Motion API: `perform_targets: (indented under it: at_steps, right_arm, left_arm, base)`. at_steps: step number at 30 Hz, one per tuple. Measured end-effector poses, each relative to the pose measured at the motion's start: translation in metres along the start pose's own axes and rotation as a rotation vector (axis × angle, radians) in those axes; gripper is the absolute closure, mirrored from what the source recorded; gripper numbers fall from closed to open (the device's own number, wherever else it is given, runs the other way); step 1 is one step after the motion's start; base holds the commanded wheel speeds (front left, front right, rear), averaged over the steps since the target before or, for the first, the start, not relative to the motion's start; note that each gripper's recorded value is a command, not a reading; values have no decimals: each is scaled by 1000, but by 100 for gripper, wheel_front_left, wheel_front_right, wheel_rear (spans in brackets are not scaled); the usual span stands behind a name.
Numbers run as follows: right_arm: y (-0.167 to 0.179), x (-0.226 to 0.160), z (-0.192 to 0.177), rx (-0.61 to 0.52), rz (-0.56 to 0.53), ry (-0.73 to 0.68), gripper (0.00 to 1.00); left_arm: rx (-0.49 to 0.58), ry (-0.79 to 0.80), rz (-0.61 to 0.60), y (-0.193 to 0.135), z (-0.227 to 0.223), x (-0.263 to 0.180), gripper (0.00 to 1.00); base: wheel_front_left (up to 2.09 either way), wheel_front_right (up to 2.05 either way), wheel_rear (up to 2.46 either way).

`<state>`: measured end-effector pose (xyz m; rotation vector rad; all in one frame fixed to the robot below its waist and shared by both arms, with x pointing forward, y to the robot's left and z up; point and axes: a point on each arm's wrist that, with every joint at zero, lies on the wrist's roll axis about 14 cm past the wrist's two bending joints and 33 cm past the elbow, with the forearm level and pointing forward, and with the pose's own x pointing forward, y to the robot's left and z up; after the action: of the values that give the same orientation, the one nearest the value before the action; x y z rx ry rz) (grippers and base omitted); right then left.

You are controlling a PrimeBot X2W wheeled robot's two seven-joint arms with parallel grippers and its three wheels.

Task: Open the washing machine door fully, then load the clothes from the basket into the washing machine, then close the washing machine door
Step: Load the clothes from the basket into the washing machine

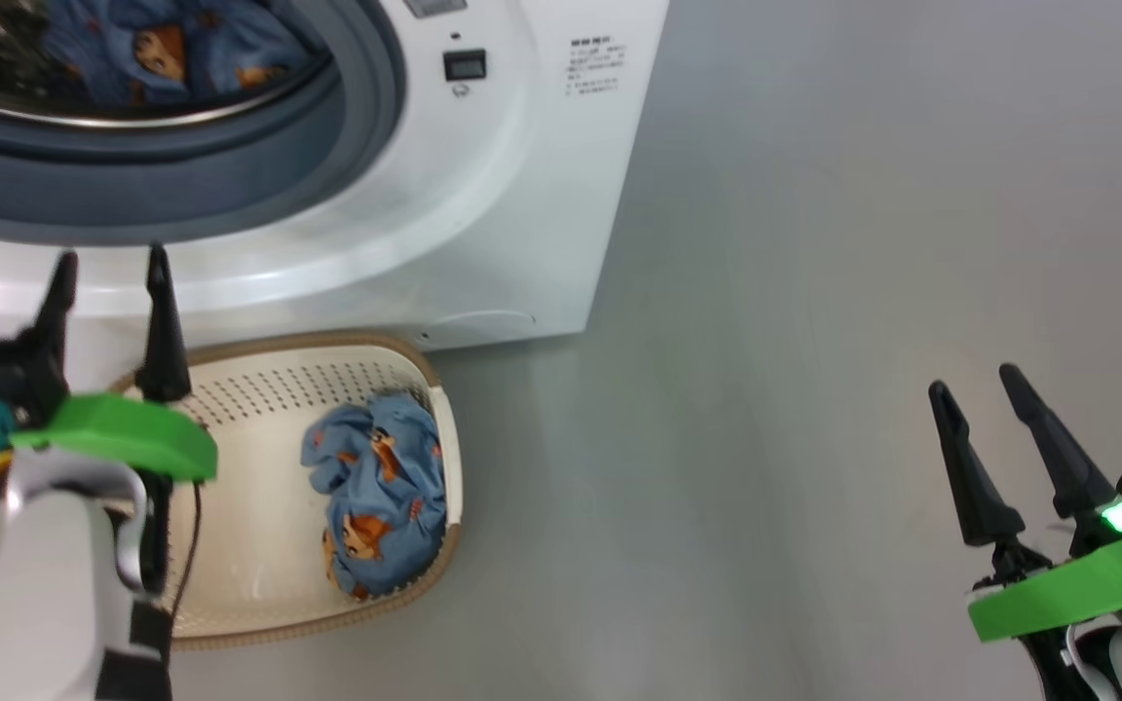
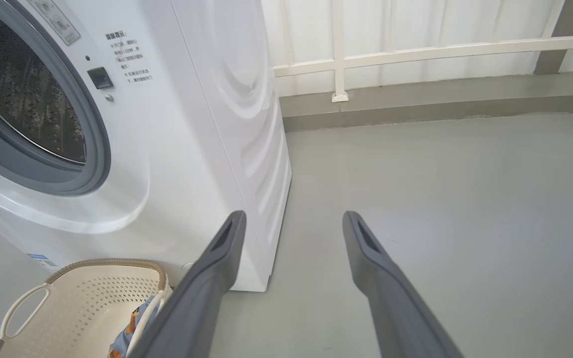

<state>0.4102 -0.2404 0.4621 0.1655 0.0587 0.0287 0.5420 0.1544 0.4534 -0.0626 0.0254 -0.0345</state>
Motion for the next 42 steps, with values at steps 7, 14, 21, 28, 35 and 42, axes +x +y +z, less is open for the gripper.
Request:
perform_targets:
  at_steps: [7,14,21,28,35,42]
  right_arm:
    - [7,-16,6,7,17,-11,0]
    - [14,-30,14,11,34,-30,0]
    - [16,-46,16,14,37,-36,0]
    - [9,-63,22,13,11,-54,0]
    - [5,-77,21,12,-7,-54,0]
    - [4,-76,22,12,-11,-55,0]
  left_arm:
    - [5,22,8,8,0,-44,0]
    - [20,30,42,23,3,-85,0]
    - [11,24,62,31,7,-117,0]
    - [4,8,85,39,13,-145,0]
    - [11,11,89,39,12,-166,0]
    - [11,20,97,38,9,-171,0]
  base:
    - [0,0,0]
    - [0,0,0]
    - [0,0,0]
    - [0,0,0]
    - [0,0,0]
    - [0,0,0]
